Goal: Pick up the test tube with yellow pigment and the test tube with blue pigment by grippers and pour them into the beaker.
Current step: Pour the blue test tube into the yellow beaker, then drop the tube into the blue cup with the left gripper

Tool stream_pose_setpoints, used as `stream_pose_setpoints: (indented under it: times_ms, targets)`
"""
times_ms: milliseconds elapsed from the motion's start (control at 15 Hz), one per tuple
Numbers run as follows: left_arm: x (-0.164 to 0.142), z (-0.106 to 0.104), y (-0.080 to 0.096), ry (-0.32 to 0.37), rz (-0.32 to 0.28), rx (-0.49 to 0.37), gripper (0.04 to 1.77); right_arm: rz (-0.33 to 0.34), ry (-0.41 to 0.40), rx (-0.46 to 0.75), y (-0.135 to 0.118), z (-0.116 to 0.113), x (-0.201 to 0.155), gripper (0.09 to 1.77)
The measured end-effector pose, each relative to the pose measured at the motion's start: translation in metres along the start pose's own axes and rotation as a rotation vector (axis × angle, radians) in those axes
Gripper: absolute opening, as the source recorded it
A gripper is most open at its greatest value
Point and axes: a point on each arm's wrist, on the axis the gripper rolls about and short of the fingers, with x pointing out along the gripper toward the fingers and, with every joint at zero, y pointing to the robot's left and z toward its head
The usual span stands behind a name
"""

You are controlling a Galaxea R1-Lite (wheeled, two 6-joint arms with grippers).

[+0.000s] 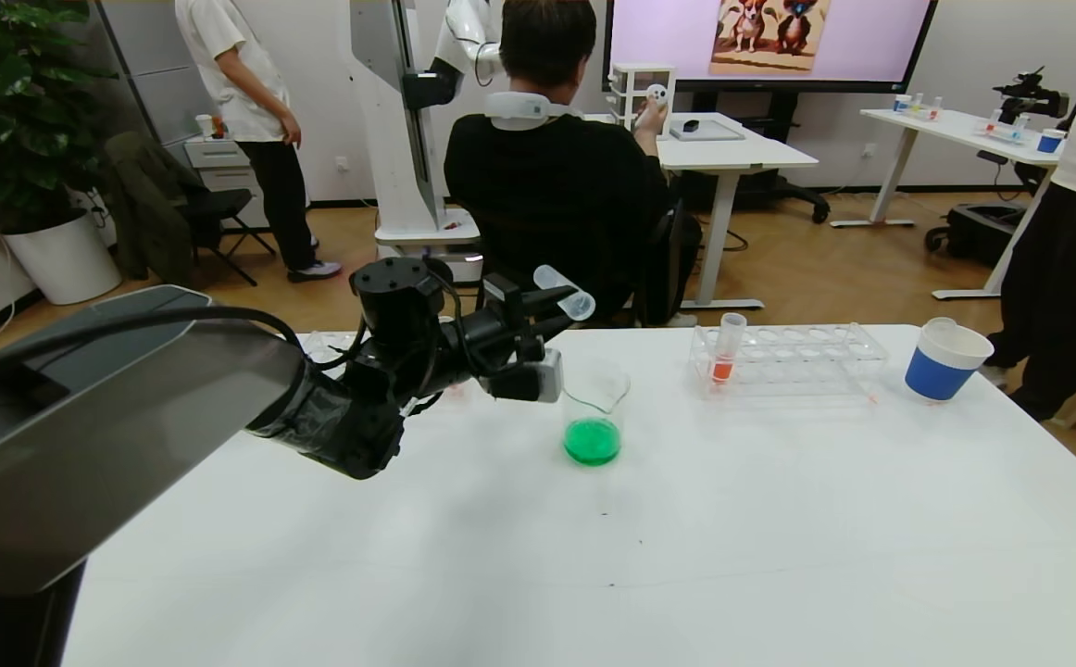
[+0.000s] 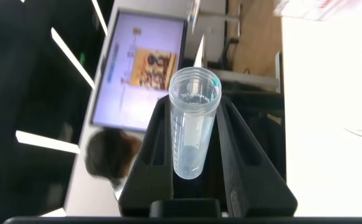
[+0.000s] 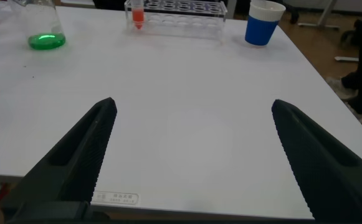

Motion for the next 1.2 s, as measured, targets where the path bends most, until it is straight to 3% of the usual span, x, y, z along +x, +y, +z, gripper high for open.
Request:
stream_pose_setpoints:
  times_ms: [200,400,533,667,867,1067,1200]
  targets:
    - [0.001,0.005,0.031,0.193,0.198,-0.4,0.46,0.0,0.0,0.0,0.0,0.0,0.0,1.74]
    - [0.0,0.007,0.067,0.332,0.485,-0.791,0.46,-0.001,0.0,0.0,0.0,0.0,0.0,1.74]
    - [-0.005,0.005,0.08,0.411,0.65,-1.026,0.46,0.0,0.0,0.0,0.0,0.0,0.0,1.74]
    - [-0.015,-0.005,0.082,0.551,0.713,-1.2,0.46,0.0,0.0,0.0,0.0,0.0,0.0,1.74]
    - [-0.05,-0.041,0.096,0.738,0.777,-1.259,0.46,0.0,0.0,0.0,0.0,0.0,0.0,1.74]
    - [-0.098,-0.086,0.12,0.835,0.883,-1.222,0.46,0.0,0.0,0.0,0.0,0.0,0.0,1.74]
    - [-0.136,-0.115,0.126,0.871,0.908,-1.22,0.46,0.0,0.0,0.0,0.0,0.0,0.0,1.74]
